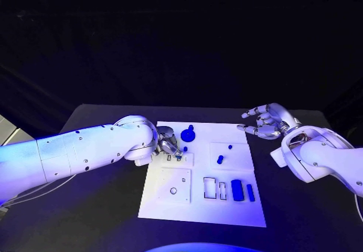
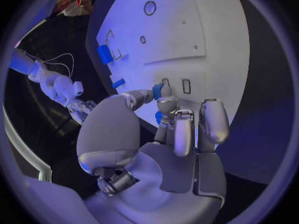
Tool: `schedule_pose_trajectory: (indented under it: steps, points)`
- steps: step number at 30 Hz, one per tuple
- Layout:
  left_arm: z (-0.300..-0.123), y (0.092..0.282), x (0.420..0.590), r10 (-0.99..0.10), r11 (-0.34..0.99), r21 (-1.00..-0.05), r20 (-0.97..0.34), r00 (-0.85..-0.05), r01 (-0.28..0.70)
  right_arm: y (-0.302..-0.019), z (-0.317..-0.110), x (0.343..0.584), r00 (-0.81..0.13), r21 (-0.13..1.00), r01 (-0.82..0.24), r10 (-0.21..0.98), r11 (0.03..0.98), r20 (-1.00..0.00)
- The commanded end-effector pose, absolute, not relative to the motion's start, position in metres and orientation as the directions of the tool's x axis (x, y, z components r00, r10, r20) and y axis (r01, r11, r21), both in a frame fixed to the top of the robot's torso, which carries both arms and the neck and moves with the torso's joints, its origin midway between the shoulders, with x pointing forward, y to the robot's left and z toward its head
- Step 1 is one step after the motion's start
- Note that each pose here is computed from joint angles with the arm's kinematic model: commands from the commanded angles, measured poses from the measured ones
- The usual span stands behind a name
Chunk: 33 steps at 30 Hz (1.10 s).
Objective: Assemble the parts on the task board
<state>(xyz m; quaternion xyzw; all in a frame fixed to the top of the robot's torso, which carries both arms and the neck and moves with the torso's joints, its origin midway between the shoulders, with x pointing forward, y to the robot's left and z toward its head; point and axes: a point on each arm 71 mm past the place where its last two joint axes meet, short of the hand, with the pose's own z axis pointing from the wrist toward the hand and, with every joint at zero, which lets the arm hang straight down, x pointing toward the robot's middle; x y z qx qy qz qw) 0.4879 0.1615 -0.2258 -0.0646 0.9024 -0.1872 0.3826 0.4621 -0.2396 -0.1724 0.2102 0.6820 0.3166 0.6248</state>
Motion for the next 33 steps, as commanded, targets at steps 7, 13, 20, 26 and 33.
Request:
schedule_pose_trajectory:
  steps: [7, 13, 20, 26, 33]
  points:
    - [-0.229, 0.158, 0.487, -0.225, 0.931, -0.36, -0.705, -0.673, 0.066, -0.239, -0.173, 0.462, -0.132, 0.693, -0.125, 0.681, 0.71, -0.72]
    - [-0.23, 0.158, 0.485, -0.206, 0.934, -0.349, -0.699, -0.685, 0.075, -0.239, -0.173, 0.462, -0.131, 0.693, -0.124, 0.681, 0.71, -0.721]
    - [-0.232, 0.158, 0.483, -0.186, 0.938, -0.337, -0.693, -0.697, 0.085, -0.239, -0.173, 0.462, -0.131, 0.693, -0.124, 0.68, 0.71, -0.721]
    - [-0.234, 0.159, 0.48, -0.177, 0.939, -0.332, -0.686, -0.705, 0.088, -0.239, -0.173, 0.461, -0.132, 0.692, -0.124, 0.679, 0.711, -0.722]
    - [-0.236, 0.162, 0.48, -0.178, 0.94, -0.33, -0.682, -0.709, 0.081, -0.237, -0.173, 0.459, -0.139, 0.694, -0.128, 0.68, 0.708, -0.72]
